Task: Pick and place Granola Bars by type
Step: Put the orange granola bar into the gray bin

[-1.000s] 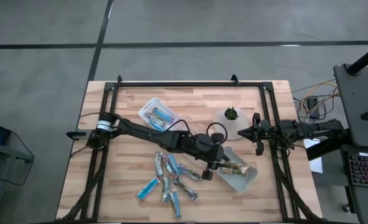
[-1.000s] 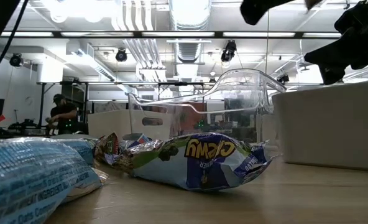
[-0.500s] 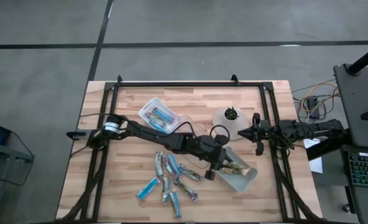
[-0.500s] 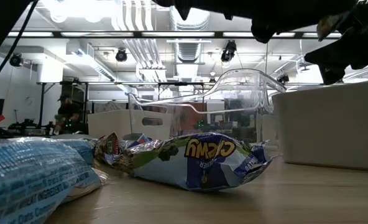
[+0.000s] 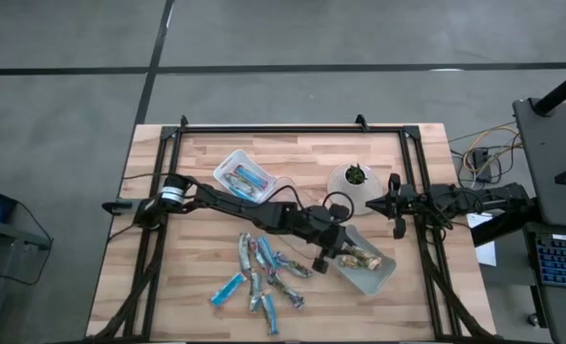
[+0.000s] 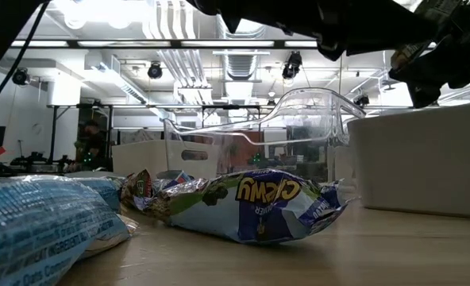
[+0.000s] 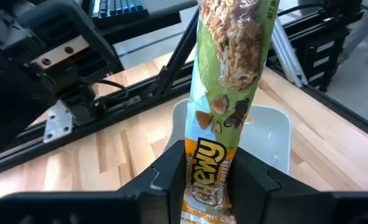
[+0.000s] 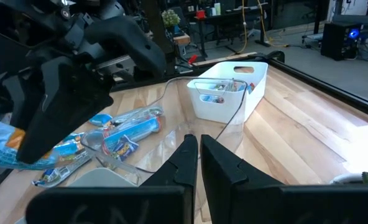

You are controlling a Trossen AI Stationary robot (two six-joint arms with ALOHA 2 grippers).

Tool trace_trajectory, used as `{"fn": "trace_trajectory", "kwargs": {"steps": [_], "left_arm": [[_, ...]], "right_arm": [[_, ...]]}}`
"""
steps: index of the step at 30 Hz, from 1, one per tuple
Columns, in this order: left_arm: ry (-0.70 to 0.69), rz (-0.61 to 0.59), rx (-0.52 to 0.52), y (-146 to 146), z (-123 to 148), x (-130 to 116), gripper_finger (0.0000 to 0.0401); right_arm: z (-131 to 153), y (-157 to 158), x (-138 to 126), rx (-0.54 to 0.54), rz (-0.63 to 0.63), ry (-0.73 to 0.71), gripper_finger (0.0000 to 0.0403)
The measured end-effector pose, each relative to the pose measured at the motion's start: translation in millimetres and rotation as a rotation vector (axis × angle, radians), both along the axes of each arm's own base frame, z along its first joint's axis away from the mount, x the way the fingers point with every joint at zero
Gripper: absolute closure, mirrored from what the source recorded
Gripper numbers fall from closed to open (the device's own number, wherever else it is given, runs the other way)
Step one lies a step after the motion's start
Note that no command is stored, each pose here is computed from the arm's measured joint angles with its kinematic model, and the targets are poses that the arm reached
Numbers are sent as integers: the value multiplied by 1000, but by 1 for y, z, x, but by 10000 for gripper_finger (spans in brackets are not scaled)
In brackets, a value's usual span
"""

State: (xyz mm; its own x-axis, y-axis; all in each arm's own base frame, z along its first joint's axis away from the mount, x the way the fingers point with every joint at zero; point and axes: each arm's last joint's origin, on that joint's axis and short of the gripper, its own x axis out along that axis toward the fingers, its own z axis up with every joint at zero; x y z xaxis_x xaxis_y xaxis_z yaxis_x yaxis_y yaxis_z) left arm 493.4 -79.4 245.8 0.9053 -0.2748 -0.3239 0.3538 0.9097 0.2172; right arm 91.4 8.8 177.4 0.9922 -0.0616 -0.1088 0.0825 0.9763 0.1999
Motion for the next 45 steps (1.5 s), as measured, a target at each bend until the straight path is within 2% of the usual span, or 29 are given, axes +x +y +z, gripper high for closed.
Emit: {"fn": "trace_trajectory", "kwargs": {"steps": [7,45], "left_arm": [[16,90,34,4,-2,0,316],[27,74,1,3,-2,-1,316]], "right_arm": [[0,0,0,0,0,0,390],[0,0,0,0,0,0,390]]}}
